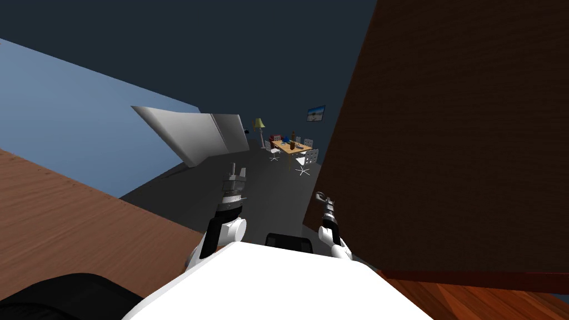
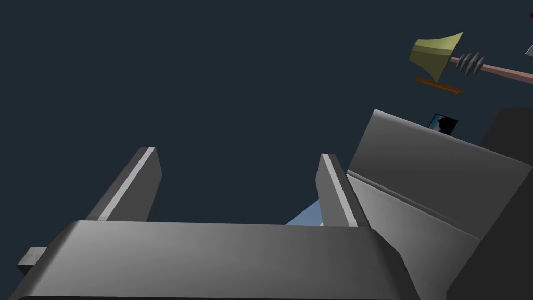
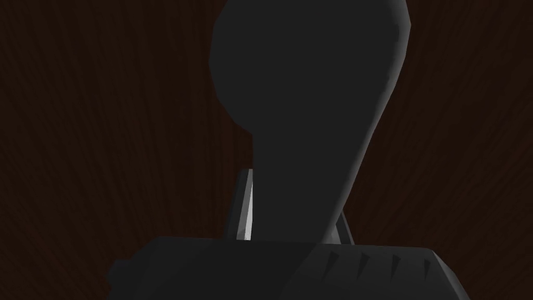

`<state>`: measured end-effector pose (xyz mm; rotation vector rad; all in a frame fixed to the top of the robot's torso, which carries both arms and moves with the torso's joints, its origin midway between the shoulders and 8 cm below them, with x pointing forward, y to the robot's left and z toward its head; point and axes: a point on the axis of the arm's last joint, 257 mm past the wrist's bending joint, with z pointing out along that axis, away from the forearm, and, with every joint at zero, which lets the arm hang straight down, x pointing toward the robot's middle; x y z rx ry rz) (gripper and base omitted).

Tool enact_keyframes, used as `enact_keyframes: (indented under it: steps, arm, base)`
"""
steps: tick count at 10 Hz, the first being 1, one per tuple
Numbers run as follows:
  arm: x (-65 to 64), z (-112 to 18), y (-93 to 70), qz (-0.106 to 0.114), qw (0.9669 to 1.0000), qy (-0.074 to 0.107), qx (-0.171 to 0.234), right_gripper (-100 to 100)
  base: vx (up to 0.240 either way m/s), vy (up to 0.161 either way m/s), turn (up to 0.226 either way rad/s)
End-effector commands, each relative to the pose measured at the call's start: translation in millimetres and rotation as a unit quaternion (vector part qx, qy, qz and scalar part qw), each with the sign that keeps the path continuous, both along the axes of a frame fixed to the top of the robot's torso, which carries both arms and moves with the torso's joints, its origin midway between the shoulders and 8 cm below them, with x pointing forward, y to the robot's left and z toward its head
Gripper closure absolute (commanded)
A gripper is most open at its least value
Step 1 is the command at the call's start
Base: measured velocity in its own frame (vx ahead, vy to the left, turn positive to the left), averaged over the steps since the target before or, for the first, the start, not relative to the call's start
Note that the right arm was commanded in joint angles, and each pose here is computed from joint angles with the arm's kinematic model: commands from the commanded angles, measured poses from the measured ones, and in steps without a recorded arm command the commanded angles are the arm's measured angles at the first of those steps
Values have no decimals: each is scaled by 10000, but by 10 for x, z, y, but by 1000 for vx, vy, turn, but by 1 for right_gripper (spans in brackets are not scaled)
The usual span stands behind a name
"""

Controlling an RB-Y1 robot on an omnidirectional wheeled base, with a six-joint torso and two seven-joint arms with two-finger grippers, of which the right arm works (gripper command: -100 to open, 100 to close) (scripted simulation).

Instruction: Push the door open

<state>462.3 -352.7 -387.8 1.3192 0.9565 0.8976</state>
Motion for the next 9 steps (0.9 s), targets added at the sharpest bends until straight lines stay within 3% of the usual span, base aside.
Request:
enact_keyframes:
  steps: [1,4,5,6,8,9]
  arm:
    - [-3,30,-51,-142,9999,-50,42,100]
    - [-44,-31,62,-281,9993,-42,253,100]
    - [-87,-46,-42,-320,9993,-18,184,100]
    - [-121,9,-288,-472,9989,-45,51,100]
    - [-127,19,-331,-502,9987,-50,31,100]
    - [-159,52,-490,-636,9979,-66,-26,100]
  base:
    - [195,16,-64]
    - [176,34,-65]
    - [48,-4,-32]
    - [102,9,-12]
    - [134,22,-28]
    - [163,13,-32]
